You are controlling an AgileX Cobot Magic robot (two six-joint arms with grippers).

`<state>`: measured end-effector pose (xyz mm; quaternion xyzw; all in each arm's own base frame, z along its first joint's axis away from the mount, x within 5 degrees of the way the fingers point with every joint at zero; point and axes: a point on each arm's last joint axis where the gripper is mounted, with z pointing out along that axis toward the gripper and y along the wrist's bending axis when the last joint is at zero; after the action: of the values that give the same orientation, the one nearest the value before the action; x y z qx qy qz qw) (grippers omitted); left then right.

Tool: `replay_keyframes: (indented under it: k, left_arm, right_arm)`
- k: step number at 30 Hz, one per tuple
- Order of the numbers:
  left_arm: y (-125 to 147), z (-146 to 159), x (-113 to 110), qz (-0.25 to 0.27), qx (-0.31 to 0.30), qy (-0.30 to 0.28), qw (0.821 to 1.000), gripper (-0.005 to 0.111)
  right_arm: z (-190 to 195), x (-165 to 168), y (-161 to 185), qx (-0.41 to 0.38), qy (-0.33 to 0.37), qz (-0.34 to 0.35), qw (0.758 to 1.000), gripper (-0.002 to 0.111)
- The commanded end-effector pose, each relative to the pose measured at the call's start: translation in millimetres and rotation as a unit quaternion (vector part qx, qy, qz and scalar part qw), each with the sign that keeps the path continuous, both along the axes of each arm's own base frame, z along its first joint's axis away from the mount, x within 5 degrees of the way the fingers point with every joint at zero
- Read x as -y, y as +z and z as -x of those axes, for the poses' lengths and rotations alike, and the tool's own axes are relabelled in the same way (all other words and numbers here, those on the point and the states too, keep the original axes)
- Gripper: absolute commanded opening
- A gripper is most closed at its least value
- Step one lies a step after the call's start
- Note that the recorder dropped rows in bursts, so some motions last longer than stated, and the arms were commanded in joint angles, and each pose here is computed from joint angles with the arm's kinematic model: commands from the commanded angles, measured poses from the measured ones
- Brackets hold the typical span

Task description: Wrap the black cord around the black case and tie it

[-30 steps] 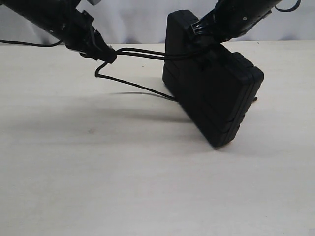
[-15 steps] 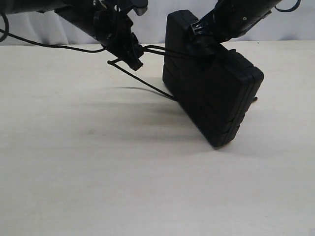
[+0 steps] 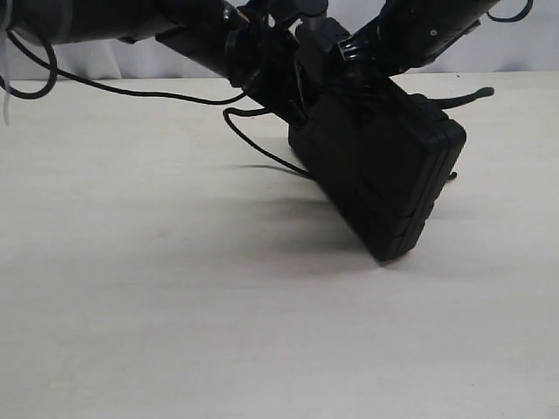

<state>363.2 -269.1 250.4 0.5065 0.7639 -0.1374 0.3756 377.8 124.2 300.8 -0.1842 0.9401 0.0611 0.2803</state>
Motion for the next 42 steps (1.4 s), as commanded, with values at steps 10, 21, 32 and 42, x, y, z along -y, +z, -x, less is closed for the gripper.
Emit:
replay_keyframes:
  k: [10, 21, 32, 42]
  left_arm:
    - [13.9, 22.3, 34.6, 0.034, 0.053, -0.034, 0.997, 0.000]
    - [11.3, 26.0, 35.2, 0.018, 0.045, -0.051, 0.998, 0.038]
    - [9.5, 26.5, 33.1, 0.001, 0.045, -0.061, 0.997, 0.043]
    - [5.9, 28.5, 1.5, -0.085, -0.025, -0.094, 0.992, 0.043]
  right_arm:
    - [5.3, -1.1, -9.0, -0.044, 0.003, 0.001, 0.999, 0.004]
    - [5.9, -2.1, -9.0, -0.048, 0.006, -0.004, 0.999, 0.004]
    - [7.2, -1.8, -9.7, -0.052, 0.018, 0.004, 0.998, 0.004]
    - [7.5, -1.8, -9.8, -0.054, 0.018, 0.004, 0.998, 0.004]
